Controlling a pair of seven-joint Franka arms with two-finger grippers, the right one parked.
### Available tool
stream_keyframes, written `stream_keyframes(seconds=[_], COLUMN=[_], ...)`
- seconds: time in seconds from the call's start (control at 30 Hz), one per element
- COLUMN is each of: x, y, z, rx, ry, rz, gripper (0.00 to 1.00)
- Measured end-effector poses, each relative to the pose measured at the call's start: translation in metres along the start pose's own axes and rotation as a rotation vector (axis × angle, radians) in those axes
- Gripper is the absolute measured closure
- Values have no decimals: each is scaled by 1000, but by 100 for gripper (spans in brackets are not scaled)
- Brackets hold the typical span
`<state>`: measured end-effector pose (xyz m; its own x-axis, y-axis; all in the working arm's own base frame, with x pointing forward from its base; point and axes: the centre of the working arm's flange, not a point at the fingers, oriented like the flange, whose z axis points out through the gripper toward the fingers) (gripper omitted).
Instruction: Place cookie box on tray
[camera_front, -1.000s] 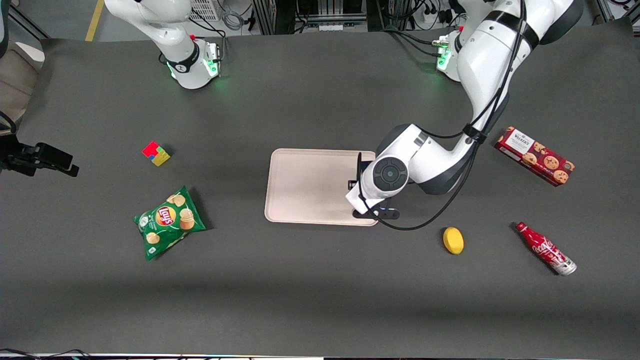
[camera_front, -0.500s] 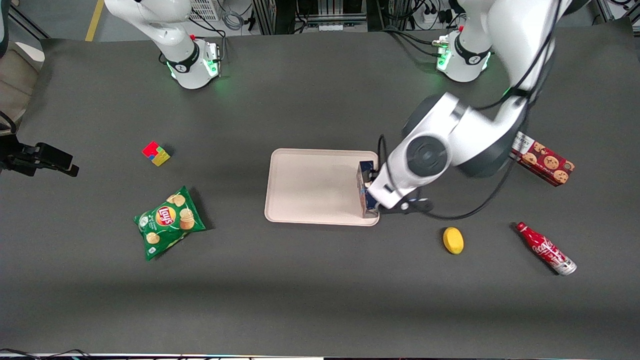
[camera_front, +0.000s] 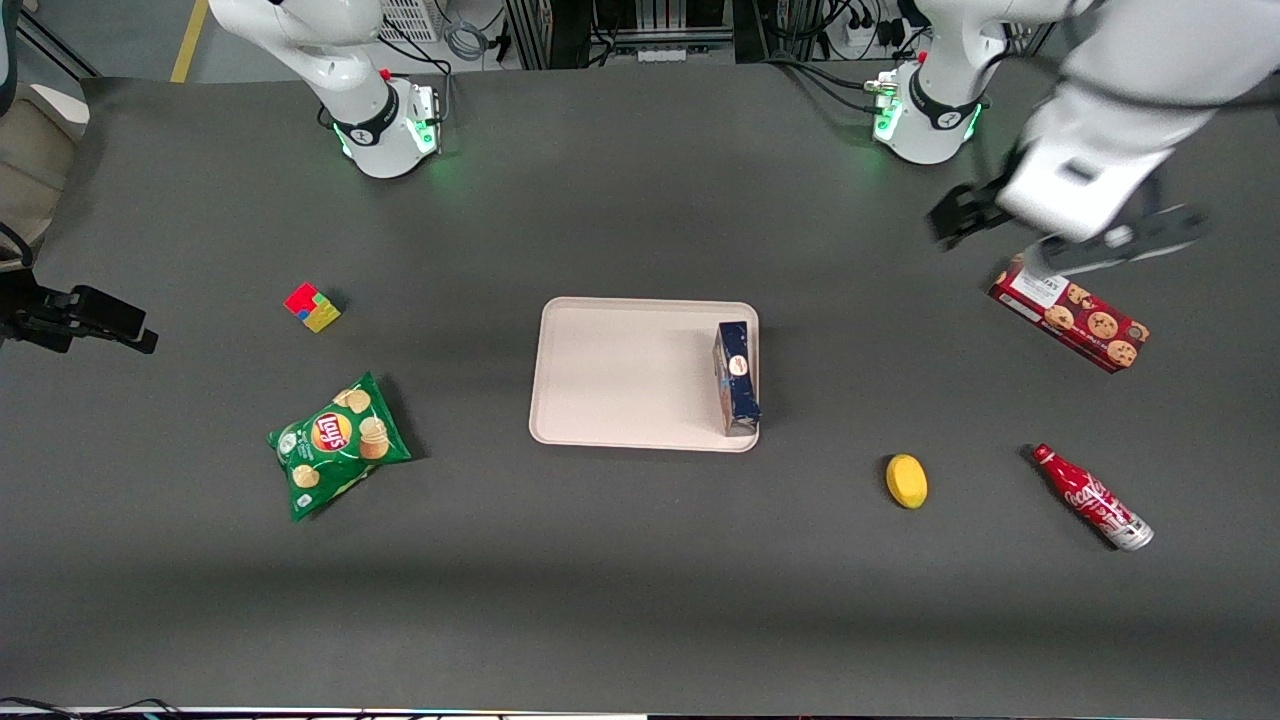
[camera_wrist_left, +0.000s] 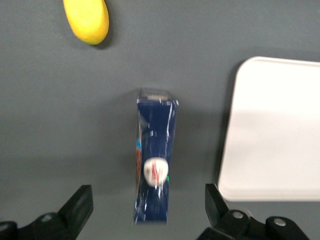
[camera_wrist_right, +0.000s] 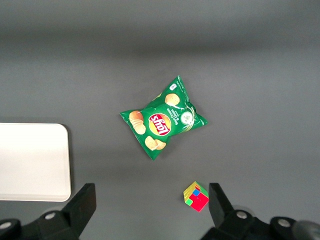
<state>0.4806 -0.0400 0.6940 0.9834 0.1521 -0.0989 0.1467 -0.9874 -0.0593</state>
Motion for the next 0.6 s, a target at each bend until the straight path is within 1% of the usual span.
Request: stream_keyframes(seconds=[0.07,0.13,0.33,0.43,0.6], x=[-5,-11,-28,-32,-35], y=[-20,-33,-36,-36,-36], z=[5,15,66,91,107], rx=[-12,-24,-43,-47,-49], ry=[16,42,105,118,122], rz=[0,0,8,11,11], gripper=[0,0,0,0,0])
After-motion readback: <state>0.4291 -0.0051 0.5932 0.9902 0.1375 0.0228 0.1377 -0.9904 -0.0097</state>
